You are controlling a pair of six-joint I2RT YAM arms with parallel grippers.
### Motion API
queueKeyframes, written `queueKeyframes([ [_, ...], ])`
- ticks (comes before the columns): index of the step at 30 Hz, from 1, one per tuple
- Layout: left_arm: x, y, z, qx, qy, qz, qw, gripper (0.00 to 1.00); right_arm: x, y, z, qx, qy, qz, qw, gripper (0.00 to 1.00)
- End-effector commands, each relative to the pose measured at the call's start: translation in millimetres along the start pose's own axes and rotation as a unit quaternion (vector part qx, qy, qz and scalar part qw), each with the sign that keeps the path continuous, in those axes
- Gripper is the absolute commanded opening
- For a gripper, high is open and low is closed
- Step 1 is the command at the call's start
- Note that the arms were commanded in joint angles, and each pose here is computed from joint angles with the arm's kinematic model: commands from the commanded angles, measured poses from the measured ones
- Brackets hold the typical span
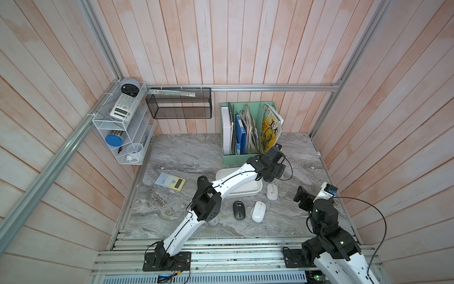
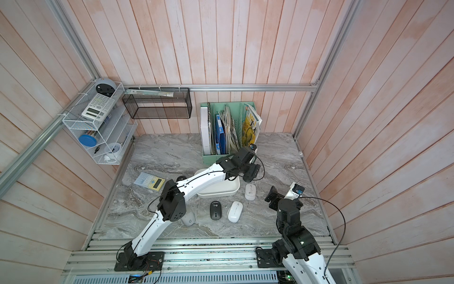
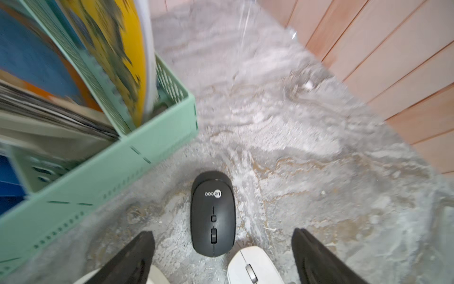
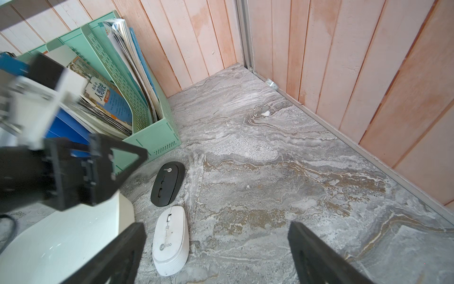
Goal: Take out the mouse from the storage box
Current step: Place the mouse at the center of the board, then reset both arms
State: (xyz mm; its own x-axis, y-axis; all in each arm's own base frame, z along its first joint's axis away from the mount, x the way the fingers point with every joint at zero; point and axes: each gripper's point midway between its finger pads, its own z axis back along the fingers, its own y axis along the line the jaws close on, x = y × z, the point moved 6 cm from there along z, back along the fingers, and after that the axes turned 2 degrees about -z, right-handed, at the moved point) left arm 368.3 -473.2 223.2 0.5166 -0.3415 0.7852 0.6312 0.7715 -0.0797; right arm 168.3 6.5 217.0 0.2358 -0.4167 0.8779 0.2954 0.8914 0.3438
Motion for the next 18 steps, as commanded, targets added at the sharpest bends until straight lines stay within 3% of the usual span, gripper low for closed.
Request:
queueKeyframes([
  [1,36,7,57,0.013,-0.097,0.029,0.995,0.98,-2,0,-3,0.001,-0.003,0.005,1.0,0.98],
  [14,-80,98,202,0.169,-0.184,0.086,0.964,1.0,-8,17,-12,0.053,0.015,0.009,0.998,0.98],
  [18,-114,121,248,0.189,-0.252,0.126,0.941,1.0,-6,29,-12,0.092,0.018,0.001,0.996,0.97],
])
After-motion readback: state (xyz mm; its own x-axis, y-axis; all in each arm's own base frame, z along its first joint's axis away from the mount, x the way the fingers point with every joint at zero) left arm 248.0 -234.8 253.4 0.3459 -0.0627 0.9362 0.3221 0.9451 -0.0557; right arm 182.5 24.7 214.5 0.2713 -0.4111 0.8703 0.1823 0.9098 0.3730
